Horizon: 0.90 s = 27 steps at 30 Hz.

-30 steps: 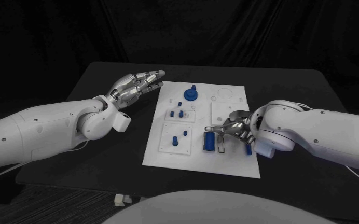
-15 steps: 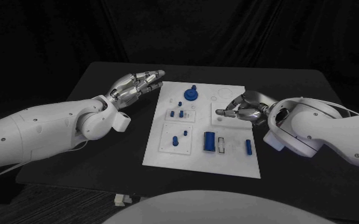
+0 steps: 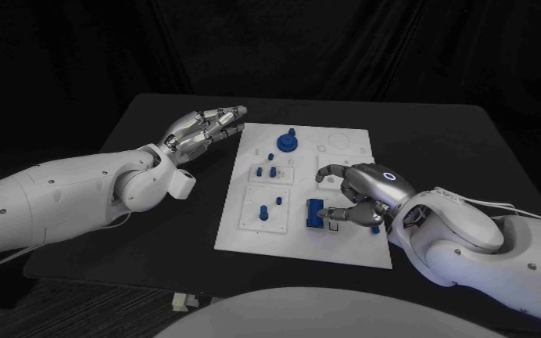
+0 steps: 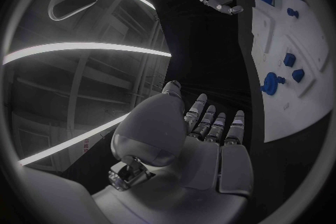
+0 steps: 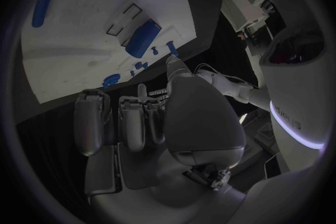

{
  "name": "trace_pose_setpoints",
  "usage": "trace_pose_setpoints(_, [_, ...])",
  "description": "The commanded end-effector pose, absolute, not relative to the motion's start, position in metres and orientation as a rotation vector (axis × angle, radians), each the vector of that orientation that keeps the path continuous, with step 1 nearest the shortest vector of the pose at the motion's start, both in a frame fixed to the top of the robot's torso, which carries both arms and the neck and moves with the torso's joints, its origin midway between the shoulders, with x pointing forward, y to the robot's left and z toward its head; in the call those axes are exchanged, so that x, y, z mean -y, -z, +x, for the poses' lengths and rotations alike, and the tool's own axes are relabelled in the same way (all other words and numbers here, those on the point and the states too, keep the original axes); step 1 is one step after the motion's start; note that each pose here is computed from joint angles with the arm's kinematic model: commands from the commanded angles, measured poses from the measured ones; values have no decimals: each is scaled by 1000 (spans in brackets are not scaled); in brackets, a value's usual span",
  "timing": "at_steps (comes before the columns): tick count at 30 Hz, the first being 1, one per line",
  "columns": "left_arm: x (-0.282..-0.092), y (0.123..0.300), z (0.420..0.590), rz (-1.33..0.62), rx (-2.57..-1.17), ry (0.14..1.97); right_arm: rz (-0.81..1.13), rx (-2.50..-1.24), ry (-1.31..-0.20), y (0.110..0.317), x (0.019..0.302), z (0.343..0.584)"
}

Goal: Assemble the parts on the task board

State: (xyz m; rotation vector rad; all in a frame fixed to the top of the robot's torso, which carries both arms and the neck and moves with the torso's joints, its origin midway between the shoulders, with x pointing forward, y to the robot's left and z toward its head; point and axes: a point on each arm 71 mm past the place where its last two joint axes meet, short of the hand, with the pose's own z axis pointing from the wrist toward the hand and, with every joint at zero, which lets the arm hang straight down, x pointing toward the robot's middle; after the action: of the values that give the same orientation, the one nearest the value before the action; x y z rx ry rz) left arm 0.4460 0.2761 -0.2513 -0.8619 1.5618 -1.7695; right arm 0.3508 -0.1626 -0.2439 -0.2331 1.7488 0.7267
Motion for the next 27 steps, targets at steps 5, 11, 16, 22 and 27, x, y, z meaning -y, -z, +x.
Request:
trace_pose_setpoints(5, [-275, 250, 445, -852, -1537, 1799, -389, -1705, -591, 258, 158, 346])
trace_pose_setpoints(11, [-275, 250, 445, -853, -1539, 1798, -382, -1714, -568, 262, 157, 346])
trace_pose_setpoints(16, [-275, 250, 444, -854, -1541, 1799, -375, -1719, -555, 264, 157, 347])
trace_pose_setpoints(22, [-275, 250, 444, -855, -1544, 1801, -383, -1745, -524, 267, 156, 349])
trace_pose_setpoints(27, [-275, 250, 444, -856, -1546, 1803, -394, -1765, -507, 271, 156, 350])
